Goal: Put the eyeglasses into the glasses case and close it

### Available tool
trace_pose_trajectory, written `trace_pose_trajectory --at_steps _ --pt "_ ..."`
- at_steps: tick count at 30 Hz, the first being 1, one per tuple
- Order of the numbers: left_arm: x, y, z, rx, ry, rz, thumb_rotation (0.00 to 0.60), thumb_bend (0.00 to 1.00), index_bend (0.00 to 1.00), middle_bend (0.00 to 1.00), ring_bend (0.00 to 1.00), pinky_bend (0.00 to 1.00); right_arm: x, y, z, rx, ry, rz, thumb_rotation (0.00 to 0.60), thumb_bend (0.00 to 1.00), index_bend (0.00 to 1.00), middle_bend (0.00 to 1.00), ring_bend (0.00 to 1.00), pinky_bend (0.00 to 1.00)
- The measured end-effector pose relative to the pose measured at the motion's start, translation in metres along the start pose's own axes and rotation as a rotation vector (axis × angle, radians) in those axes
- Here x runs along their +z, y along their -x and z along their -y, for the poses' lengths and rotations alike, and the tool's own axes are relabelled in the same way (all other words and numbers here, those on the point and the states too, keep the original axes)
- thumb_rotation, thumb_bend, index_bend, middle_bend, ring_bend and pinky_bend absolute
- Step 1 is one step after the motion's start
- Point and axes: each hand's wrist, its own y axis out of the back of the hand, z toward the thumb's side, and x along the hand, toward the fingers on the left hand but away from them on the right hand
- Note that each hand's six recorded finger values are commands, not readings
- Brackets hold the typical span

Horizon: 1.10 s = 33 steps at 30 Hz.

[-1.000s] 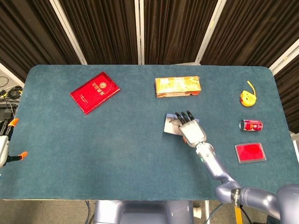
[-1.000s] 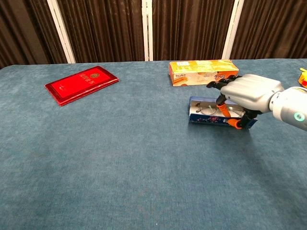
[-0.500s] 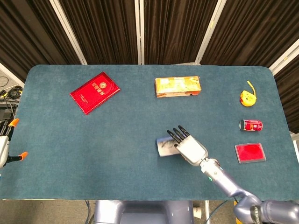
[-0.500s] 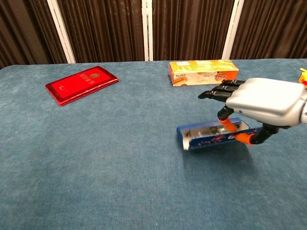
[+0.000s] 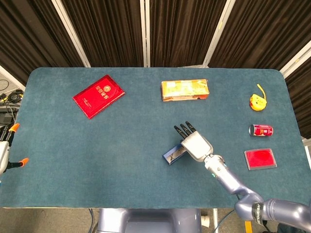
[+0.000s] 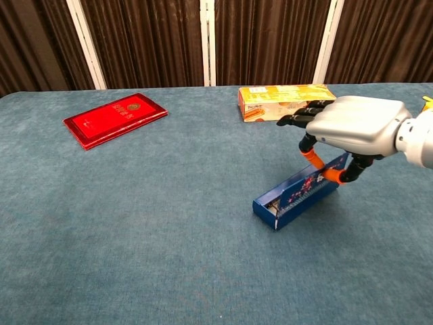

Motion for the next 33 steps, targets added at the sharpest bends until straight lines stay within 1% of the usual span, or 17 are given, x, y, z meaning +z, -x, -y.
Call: trace_pose_trajectory --at_steps 5,7,8,9,10,11,12,14,16,21,25,28,31,33 --pt "0.000 0.000 0.000 0.001 0.002 0.000 0.600 0.00 0.00 0.00 0.00 0.00 0.006 0.005 -0.002 -0.004 -0.015 -0.004 0.600 0.41 0.62 0.00 0.00 0.00" --pt "0.000 0.000 0.000 0.000 0.002 0.001 0.600 0.00 0.00 0.00 0.00 0.00 0.008 0.008 -0.003 -0.008 -0.022 -0.007 0.600 0.40 0.56 0.00 0.00 0.00" --pt "0.000 0.000 0.000 0.000 0.002 0.001 0.600 0.00 0.00 0.00 0.00 0.00 0.010 0.009 -0.004 -0.010 -0.025 -0.009 0.600 0.39 0.48 0.00 0.00 0.00" --pt "0.000 0.000 0.000 0.000 0.001 0.001 0.600 0.00 0.00 0.00 0.00 0.00 0.012 0.010 -0.004 -0.014 -0.030 -0.010 0.600 0.34 0.37 0.00 0.00 0.00" --pt "0.000 0.000 0.000 0.000 0.001 0.001 0.600 0.00 0.00 0.00 0.00 0.00 0.013 0.012 -0.004 -0.016 -0.034 -0.008 0.600 0.29 0.30 0.00 0.00 0.00" --pt "0.000 0.000 0.000 0.000 0.002 0.001 0.600 0.00 0.00 0.00 0.00 0.00 0.013 0.013 -0.004 -0.019 -0.038 -0.006 0.600 0.19 0.19 0.00 0.00 0.00" --pt "0.000 0.000 0.000 -0.001 0.002 0.001 0.600 0.00 0.00 0.00 0.00 0.00 0.014 0.015 -0.005 -0.025 -0.045 -0.001 0.600 0.14 0.13 0.00 0.00 0.00" --pt "0.000 0.000 0.000 -0.001 0.002 0.000 0.600 0.00 0.00 0.00 0.00 0.00 0.014 0.019 -0.005 -0.037 -0.058 0.010 0.600 0.10 0.08 0.00 0.00 0.00" --pt "0.000 0.000 0.000 -0.001 0.002 0.000 0.600 0.00 0.00 0.00 0.00 0.00 0.014 0.024 -0.006 -0.053 -0.067 0.024 0.600 0.08 0.05 0.00 0.00 0.00" --pt "-0.001 0.000 0.000 -0.002 0.004 -0.001 0.600 0.00 0.00 0.00 0.00 0.00 0.013 0.034 -0.009 -0.075 -0.048 0.056 0.600 0.06 0.05 0.00 0.00 0.00" --pt "-0.002 -0.001 0.000 -0.003 0.007 -0.003 0.600 0.00 0.00 0.00 0.00 0.00 0.012 0.034 -0.013 -0.091 -0.031 0.063 0.600 0.04 0.04 0.00 0.00 0.00" --pt "-0.002 -0.001 -0.001 -0.001 0.007 -0.003 0.600 0.00 0.00 0.00 0.00 0.00 0.011 0.030 -0.018 -0.101 -0.002 0.059 0.600 0.04 0.02 0.00 0.00 0.00" --pt "-0.001 -0.001 0.000 -0.002 0.005 0.000 0.600 0.00 0.00 0.00 0.00 0.00 0.011 0.026 -0.019 -0.078 0.017 0.038 0.600 0.02 0.00 0.00 0.00 0.00" --pt "0.000 0.000 0.000 -0.003 0.003 0.002 0.600 0.00 0.00 0.00 0.00 0.00 0.011 0.022 -0.018 -0.038 0.029 0.010 0.600 0.01 0.00 0.00 0.00 0.00"
